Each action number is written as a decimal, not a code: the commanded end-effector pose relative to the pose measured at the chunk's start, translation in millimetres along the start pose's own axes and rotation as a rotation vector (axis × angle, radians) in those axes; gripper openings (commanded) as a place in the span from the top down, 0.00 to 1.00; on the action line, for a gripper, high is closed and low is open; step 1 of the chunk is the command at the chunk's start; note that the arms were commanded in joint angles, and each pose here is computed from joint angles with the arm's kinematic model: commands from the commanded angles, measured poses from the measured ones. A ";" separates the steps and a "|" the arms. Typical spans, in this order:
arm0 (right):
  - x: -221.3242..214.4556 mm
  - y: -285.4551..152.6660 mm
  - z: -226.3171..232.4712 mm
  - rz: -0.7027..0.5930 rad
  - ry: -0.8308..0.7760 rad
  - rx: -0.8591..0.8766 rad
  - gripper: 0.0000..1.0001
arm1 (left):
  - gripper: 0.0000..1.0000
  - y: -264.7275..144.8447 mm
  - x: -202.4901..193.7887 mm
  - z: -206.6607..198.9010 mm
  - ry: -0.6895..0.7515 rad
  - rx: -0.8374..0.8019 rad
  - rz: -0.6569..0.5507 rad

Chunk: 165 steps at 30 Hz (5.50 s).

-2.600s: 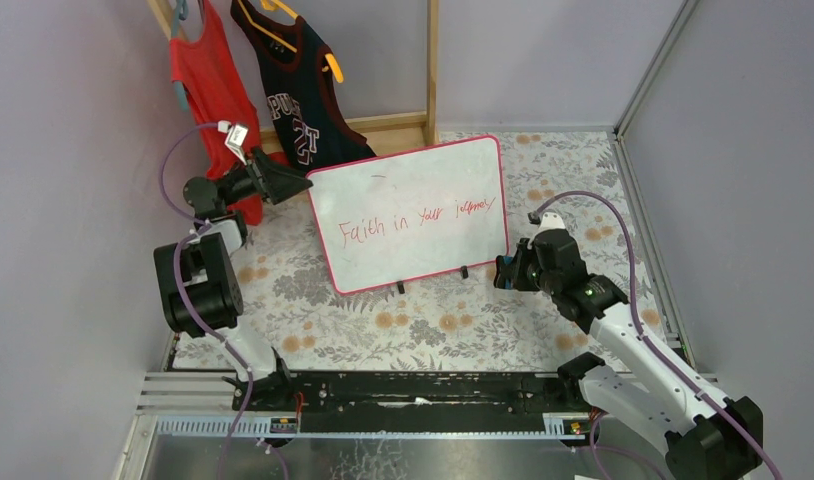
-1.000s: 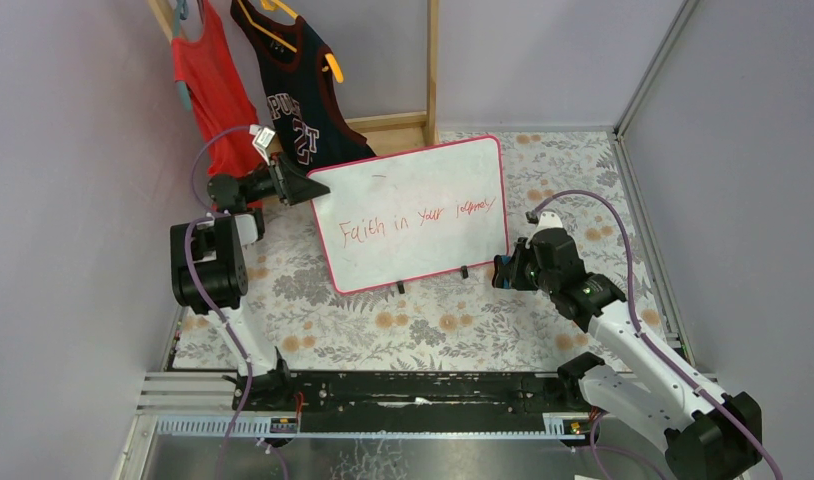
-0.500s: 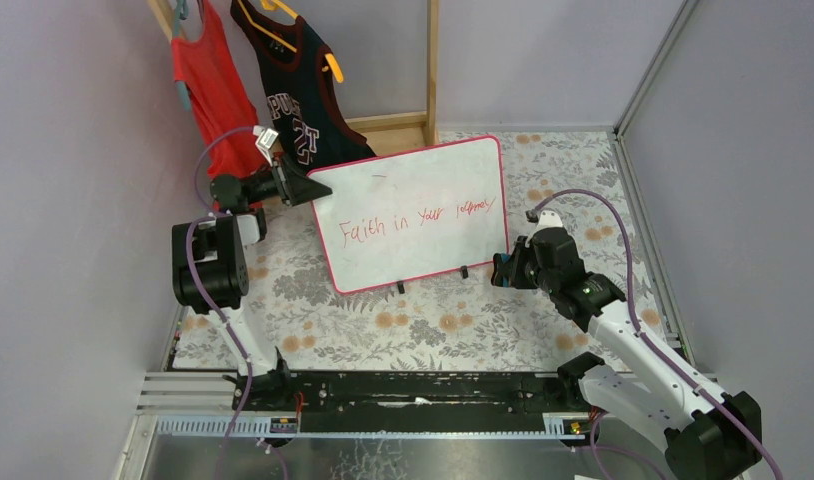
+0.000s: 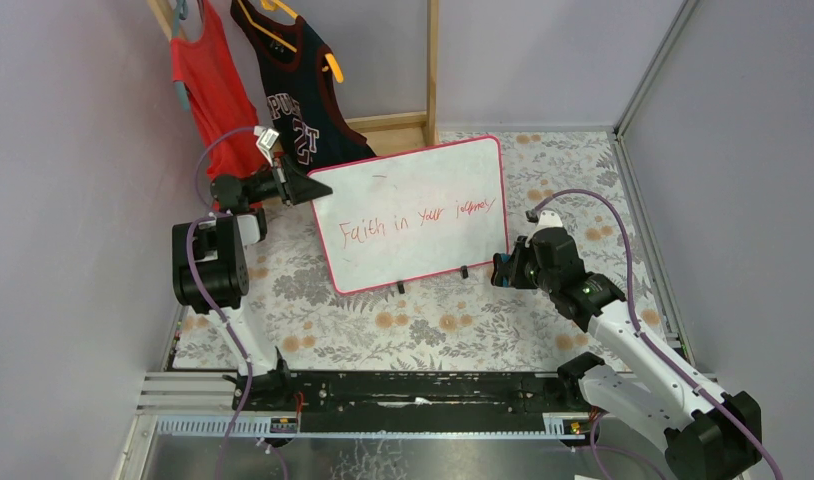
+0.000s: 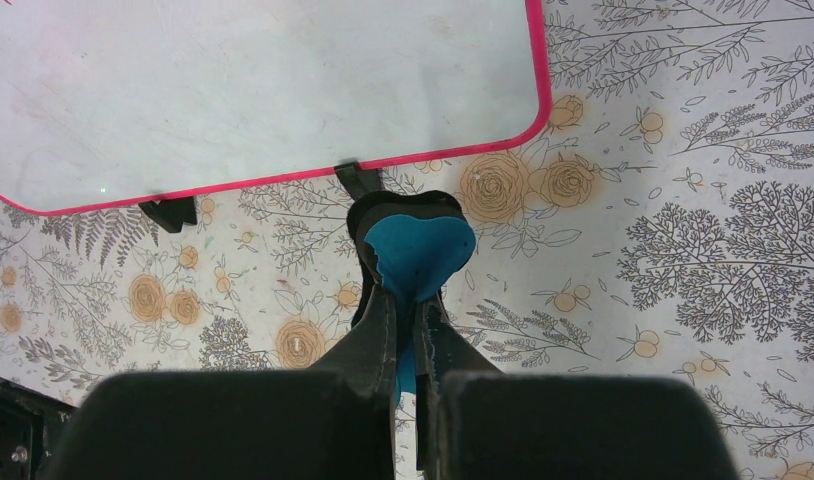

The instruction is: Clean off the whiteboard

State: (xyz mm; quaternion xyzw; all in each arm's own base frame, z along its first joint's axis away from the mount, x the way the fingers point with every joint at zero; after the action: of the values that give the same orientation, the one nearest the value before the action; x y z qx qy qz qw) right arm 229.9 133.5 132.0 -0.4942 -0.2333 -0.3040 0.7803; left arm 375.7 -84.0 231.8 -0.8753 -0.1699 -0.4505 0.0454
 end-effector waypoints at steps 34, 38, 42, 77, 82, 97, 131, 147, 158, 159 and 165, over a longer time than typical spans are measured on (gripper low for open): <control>91.3 29.8 33.1 -0.206 -0.141 -0.015 1.00 | 1.00 -4.7 -17.3 -8.1 0.111 -0.040 0.083; 106.6 38.0 38.3 -0.237 -0.155 -0.026 1.00 | 1.00 -5.6 -19.7 -11.3 0.127 -0.046 0.098; 116.2 45.4 35.3 -0.272 -0.164 -0.059 1.00 | 1.00 -5.8 -19.6 -15.1 0.139 -0.052 0.110; 139.5 98.3 83.5 -0.300 -0.188 0.099 1.00 | 1.00 -6.7 -23.8 -12.2 0.120 -0.056 0.124; 133.4 102.4 93.3 -0.282 -0.190 0.160 1.00 | 1.00 -7.0 -24.2 -13.5 0.122 -0.057 0.127; 140.5 92.2 -6.5 -0.355 -0.292 -0.359 1.00 | 1.00 -7.5 -23.1 -18.2 0.133 -0.060 0.134; 105.7 101.5 4.4 -0.238 -0.254 -0.261 1.00 | 1.00 -7.6 -24.1 -19.7 0.133 -0.060 0.134; 112.3 96.7 20.1 -0.288 -0.242 -0.172 1.00 | 1.00 -7.6 -24.4 -20.0 0.132 -0.060 0.134; 88.9 100.5 125.0 -0.145 -0.264 0.287 1.00 | 1.00 -8.0 -24.6 -23.0 0.139 -0.061 0.137; 85.0 99.0 135.8 -0.134 -0.280 0.318 1.00 | 1.00 -8.0 -24.8 -23.1 0.138 -0.061 0.136; 75.7 90.6 171.9 -0.125 -0.344 0.379 1.00 | 1.00 -7.2 -24.4 -23.8 0.139 -0.063 0.137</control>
State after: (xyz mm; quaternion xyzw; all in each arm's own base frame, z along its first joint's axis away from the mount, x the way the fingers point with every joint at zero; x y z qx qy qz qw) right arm 341.4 269.4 163.1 -0.4214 -0.4117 -0.2255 0.7759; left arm 362.6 -83.3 227.6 -0.8616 -0.1462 -0.4829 0.0548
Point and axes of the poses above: each gripper's point midway between its finger pads, its own y axis out along the fingers, its own z axis along the line the jaws close on, x = y × z, the point moved 1 cm from there along -y, back along the fingers, and after that the axes turned 6 degrees about y, right-handed, at the moved point
